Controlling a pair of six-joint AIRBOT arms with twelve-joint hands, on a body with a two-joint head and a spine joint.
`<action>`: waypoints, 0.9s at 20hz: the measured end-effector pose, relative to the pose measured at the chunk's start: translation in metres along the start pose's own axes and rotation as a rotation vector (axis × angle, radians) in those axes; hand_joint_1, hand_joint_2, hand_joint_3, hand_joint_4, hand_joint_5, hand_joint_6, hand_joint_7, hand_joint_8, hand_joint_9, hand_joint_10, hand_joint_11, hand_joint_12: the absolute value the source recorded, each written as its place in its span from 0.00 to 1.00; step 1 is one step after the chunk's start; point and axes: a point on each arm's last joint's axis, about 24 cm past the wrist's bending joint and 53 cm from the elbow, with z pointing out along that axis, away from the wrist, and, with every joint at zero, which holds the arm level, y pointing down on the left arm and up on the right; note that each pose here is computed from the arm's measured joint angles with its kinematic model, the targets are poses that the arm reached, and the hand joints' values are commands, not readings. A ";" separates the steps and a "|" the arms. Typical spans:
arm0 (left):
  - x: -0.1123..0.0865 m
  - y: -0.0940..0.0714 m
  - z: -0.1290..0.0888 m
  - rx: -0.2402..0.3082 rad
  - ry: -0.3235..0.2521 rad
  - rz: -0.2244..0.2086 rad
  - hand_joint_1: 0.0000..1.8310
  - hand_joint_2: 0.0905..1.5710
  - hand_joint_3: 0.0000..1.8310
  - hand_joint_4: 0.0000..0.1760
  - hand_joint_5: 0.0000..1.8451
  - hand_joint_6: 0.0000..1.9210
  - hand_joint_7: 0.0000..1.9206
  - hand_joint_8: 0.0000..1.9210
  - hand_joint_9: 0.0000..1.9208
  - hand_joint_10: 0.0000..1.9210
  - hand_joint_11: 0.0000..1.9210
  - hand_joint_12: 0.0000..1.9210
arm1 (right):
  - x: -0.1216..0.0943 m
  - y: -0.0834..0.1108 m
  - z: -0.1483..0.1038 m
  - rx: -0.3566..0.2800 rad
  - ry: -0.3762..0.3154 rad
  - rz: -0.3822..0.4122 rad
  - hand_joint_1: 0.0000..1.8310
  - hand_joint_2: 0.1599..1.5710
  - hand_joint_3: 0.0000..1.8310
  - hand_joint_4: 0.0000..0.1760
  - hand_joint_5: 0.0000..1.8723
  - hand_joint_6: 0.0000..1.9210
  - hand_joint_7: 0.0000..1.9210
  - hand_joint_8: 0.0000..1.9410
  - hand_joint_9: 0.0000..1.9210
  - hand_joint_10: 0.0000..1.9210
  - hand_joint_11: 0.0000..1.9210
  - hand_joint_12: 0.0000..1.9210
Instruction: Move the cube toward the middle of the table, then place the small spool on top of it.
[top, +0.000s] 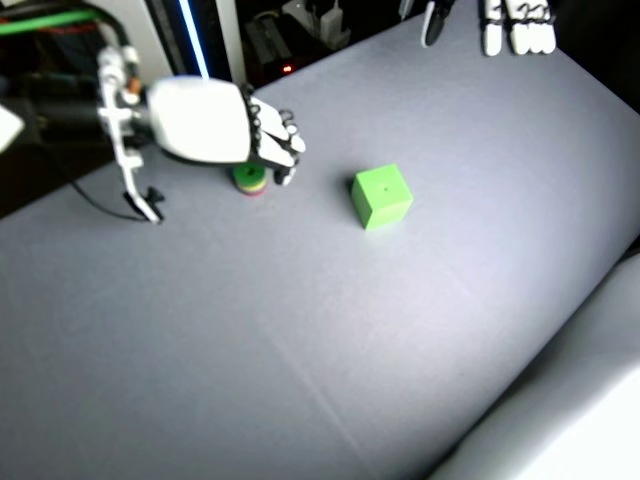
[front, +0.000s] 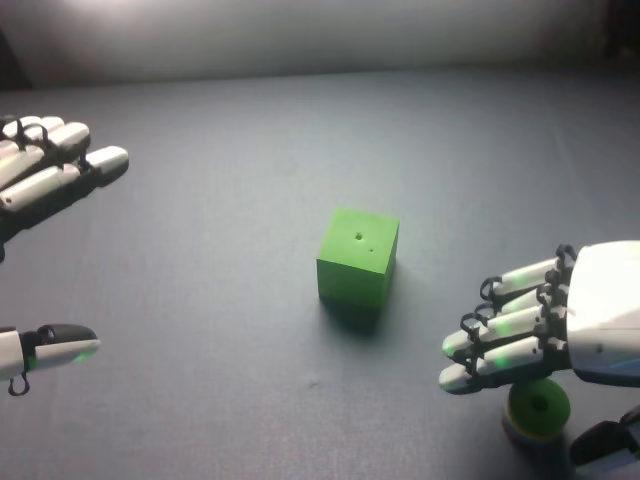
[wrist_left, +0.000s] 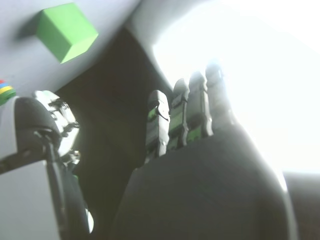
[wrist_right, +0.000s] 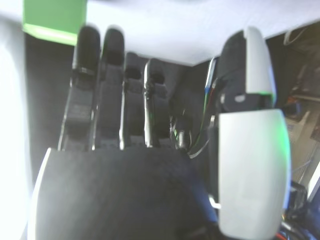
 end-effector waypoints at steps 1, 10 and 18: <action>-0.001 -0.003 0.000 0.012 -0.007 -0.001 0.50 0.55 0.00 0.62 0.10 0.01 0.05 0.01 0.08 0.00 0.00 0.29 | 0.002 -0.003 0.001 0.010 0.007 0.000 0.57 0.56 0.00 0.22 0.26 0.00 0.23 0.00 0.36 0.01 0.17 0.58; -0.001 -0.005 -0.006 0.017 -0.014 -0.004 0.50 0.56 0.00 0.67 0.11 0.00 0.05 0.00 0.07 0.00 0.00 0.27 | 0.015 -0.018 0.009 0.054 0.045 -0.006 0.61 0.59 0.00 0.05 0.29 0.00 0.26 0.01 0.37 0.02 0.16 0.63; -0.003 -0.004 -0.007 0.012 -0.020 -0.005 0.51 0.55 0.00 0.64 0.12 0.00 0.06 0.00 0.08 0.00 0.00 0.29 | 0.016 -0.018 0.009 0.056 0.047 -0.006 0.67 0.60 0.00 0.00 0.41 0.00 0.41 0.03 0.30 0.57 0.30 0.72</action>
